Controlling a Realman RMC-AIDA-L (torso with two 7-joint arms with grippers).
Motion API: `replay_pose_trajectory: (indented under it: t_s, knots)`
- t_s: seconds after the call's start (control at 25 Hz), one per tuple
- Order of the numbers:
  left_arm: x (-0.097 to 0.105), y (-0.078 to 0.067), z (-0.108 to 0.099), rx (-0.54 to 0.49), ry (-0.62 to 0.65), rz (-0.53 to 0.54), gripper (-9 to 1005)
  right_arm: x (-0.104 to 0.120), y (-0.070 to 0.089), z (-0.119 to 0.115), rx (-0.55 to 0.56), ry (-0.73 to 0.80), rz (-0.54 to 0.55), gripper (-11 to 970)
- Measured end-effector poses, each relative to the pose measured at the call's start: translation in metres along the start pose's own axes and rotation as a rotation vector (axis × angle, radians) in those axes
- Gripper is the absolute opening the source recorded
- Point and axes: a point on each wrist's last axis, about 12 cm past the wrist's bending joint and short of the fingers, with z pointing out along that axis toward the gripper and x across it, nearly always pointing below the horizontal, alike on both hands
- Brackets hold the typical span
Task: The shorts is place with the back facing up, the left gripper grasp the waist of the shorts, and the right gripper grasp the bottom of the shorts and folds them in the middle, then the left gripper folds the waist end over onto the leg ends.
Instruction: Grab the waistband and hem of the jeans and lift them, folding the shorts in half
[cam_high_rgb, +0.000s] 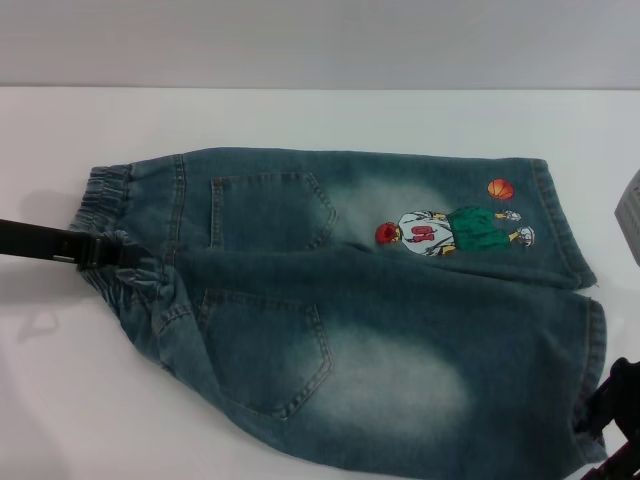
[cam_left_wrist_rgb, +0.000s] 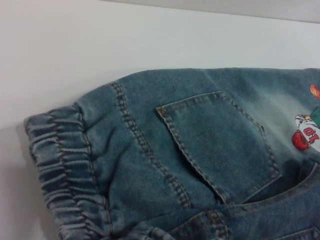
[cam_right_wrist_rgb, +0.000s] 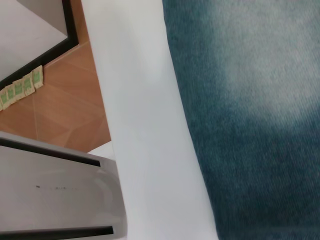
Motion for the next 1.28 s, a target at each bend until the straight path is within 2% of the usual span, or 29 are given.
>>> replay_pose_trajectory:
  t_s: [0.52, 0.88, 1.08, 1.28]
  knots:
    - [0.002, 0.0, 0.0003, 0.003, 0.003, -0.004, 51, -0.0037, -0.0002, 0.005, -0.002, -0.043, -0.019, 490]
    - [0.0023, 0.0001, -0.0001, 0.004, 0.004, -0.003, 51, -0.0025, -0.0021, 0.007, 0.012, -0.047, -0.016, 249]
    - [0.0023, 0.0006, -0.0007, 0.001, 0.0, -0.003, 51, -0.0015, -0.0031, 0.0062, 0.028, -0.098, -0.039, 60]
    - [0.0018, 0.0013, -0.0023, -0.003, -0.011, -0.004, 51, 0.0021, -0.003, 0.0013, 0.049, -0.188, -0.065, -1]
